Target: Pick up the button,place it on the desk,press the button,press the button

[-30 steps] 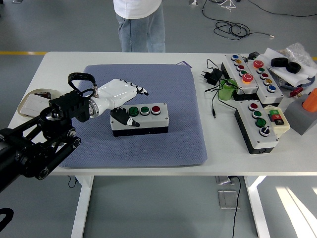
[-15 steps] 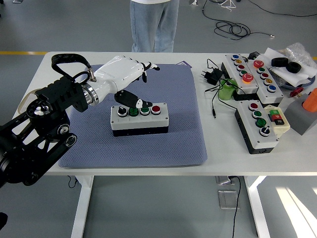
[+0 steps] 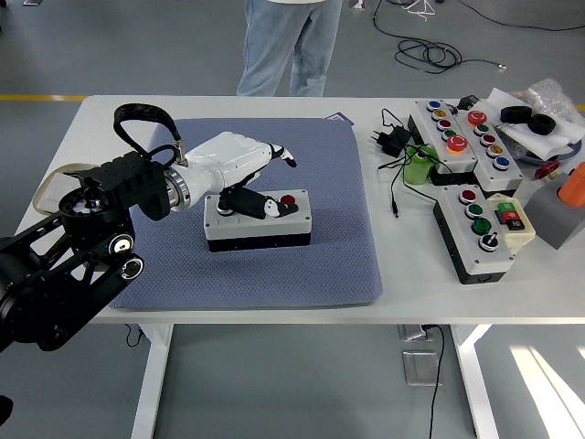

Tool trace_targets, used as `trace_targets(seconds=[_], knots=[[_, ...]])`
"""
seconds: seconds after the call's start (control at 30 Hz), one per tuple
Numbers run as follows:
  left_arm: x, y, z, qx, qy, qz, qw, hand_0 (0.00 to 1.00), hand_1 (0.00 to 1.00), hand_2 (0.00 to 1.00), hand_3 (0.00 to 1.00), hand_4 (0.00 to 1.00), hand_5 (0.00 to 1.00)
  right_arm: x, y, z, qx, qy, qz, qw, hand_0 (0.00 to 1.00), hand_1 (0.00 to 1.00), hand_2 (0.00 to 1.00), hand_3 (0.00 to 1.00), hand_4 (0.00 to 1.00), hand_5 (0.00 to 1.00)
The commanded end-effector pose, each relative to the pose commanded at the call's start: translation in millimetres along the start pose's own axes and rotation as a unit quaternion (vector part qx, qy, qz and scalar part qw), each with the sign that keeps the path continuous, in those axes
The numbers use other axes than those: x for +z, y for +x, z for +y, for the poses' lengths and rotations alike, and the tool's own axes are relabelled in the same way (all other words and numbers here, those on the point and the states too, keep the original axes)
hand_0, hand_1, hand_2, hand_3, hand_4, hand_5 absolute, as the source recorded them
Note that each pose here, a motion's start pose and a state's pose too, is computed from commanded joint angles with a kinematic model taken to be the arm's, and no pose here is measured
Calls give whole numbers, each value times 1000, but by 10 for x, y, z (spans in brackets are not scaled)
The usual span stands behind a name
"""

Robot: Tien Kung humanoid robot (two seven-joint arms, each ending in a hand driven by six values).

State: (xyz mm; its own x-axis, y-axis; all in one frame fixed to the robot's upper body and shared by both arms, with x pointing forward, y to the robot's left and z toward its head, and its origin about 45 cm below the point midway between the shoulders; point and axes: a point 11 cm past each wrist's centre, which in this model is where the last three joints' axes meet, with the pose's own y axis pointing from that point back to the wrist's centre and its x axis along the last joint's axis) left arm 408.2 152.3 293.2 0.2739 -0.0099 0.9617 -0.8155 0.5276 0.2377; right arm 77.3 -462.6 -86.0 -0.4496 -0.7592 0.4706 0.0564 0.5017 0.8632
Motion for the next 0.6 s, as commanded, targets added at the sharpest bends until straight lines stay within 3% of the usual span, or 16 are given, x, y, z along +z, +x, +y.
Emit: trace_targets(seconds=[0.2, 0.6], knots=[[-96, -159, -38, -34, 22, -14, 999, 2, 2, 55, 793, 809, 763, -10, -3, 2, 0, 1, 0, 1000, 787, 797, 817, 751, 412, 479], [-201, -336, -47, -65, 40, -16, 997, 2, 2, 56, 798, 808, 772, 12, 6, -3, 0, -2, 0, 1000, 787, 797, 817, 751, 412, 479]])
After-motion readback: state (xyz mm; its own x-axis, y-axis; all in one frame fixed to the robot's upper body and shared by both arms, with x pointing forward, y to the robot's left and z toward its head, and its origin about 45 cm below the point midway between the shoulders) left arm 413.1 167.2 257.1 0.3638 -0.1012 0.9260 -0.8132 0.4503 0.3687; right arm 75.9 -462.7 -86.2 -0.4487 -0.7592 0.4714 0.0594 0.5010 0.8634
